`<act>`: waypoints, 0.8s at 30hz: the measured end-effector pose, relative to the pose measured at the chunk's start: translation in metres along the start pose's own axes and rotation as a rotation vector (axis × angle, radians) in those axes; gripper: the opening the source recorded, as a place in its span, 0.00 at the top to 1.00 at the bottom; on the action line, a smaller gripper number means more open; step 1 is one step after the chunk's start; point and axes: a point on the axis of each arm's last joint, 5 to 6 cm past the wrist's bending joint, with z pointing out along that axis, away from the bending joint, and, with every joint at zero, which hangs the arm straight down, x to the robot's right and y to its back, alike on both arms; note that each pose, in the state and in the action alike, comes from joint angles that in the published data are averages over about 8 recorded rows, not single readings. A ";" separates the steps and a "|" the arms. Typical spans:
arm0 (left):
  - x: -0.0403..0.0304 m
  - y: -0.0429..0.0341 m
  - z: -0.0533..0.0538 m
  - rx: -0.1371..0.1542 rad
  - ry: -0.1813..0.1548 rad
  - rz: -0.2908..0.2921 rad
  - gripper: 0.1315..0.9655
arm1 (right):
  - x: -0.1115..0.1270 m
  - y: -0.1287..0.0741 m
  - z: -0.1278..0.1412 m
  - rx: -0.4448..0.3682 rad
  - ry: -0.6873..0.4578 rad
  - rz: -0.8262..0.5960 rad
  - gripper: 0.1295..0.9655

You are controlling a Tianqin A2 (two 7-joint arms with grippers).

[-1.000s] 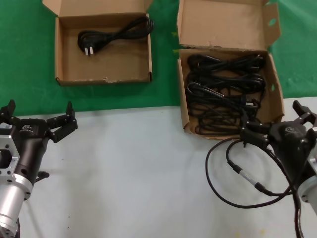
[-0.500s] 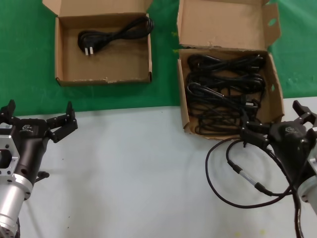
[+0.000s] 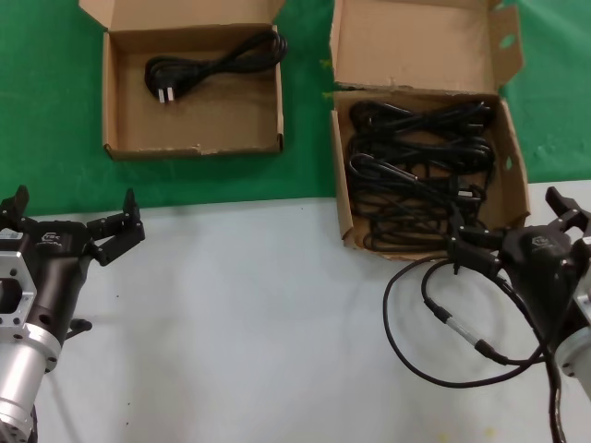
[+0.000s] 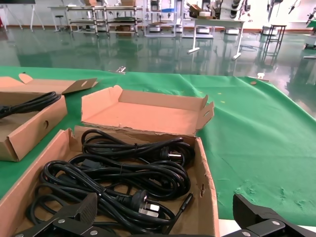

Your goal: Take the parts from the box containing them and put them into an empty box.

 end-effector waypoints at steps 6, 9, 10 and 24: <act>0.0000 0.0000 0.000 0.000 0.000 0.000 0.00 | 0.000 0.000 0.000 0.000 0.000 0.000 0.00; 0.0000 0.0000 0.000 0.000 0.000 0.000 0.00 | 0.000 0.000 0.000 0.000 0.000 0.000 0.00; 0.0000 0.0000 0.000 0.000 0.000 0.000 0.00 | 0.000 0.000 0.000 0.000 0.000 0.000 0.00; 0.0000 0.0000 0.000 0.000 0.000 0.000 0.00 | 0.000 0.000 0.000 0.000 0.000 0.000 0.00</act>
